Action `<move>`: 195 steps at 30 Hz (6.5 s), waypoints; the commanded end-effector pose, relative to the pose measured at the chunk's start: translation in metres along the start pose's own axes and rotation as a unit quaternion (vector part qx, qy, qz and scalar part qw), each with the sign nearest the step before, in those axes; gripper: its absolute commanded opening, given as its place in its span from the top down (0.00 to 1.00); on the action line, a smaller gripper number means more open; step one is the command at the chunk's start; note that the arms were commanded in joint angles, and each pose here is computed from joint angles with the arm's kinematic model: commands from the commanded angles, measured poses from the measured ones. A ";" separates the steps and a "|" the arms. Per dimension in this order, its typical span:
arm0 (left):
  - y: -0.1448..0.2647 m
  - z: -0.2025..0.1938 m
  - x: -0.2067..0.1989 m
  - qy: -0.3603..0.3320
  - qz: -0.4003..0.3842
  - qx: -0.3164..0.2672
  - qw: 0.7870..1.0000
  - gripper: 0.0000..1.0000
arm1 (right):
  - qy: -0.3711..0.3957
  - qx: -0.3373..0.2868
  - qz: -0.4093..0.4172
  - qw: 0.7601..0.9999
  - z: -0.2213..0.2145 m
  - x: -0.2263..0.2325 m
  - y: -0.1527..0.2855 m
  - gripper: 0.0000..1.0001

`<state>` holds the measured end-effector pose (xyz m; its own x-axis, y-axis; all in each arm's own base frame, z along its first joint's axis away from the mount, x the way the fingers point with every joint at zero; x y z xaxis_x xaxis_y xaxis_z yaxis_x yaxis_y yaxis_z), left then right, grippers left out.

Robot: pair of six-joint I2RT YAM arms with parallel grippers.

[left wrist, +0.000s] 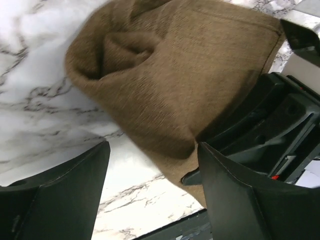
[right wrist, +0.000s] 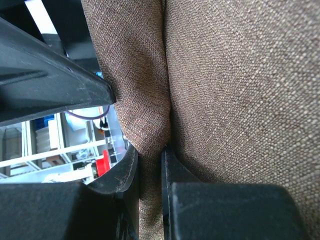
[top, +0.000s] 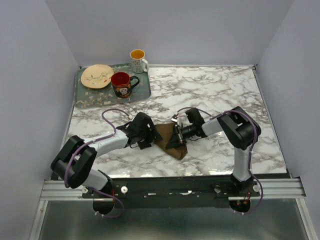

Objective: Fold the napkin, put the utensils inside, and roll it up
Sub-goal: Roll the napkin with the utensil

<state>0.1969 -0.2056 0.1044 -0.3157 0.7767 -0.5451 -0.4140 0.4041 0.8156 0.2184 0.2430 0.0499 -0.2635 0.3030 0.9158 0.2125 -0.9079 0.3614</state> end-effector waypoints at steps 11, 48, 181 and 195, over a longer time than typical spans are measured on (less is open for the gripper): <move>-0.033 -0.005 0.016 0.004 0.035 0.017 0.999 0.63 | 0.007 0.023 -0.145 0.989 -0.006 -0.006 0.010 0.84; -0.025 -0.005 0.011 0.033 0.025 0.037 0.998 0.86 | 0.264 -0.116 -0.539 0.791 -0.048 0.120 -0.026 0.41; 0.020 -0.001 -0.013 -0.029 -0.029 0.018 0.999 0.32 | -0.042 -0.005 -0.114 0.993 -0.061 -0.022 -0.007 0.99; -0.004 -0.015 -0.004 0.007 0.002 0.065 0.998 0.31 | -0.070 -0.010 -0.108 0.992 -0.053 -0.028 -0.005 0.99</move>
<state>0.1938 -0.2160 0.1098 -0.2916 0.7793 -0.5547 -0.3434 0.4559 0.8211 0.1983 0.2465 0.0536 -0.3446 0.3371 0.8761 0.0910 -0.9169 0.3886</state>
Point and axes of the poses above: each gripper's point midway between its finger pads, its own y axis back along the fingers, its own x axis along the line the jaws close on, z = x × y, the point moved 8 cm from there along y, back along the fingers, and after that the axes turned 1 degree about y, right-handed, at the moved point
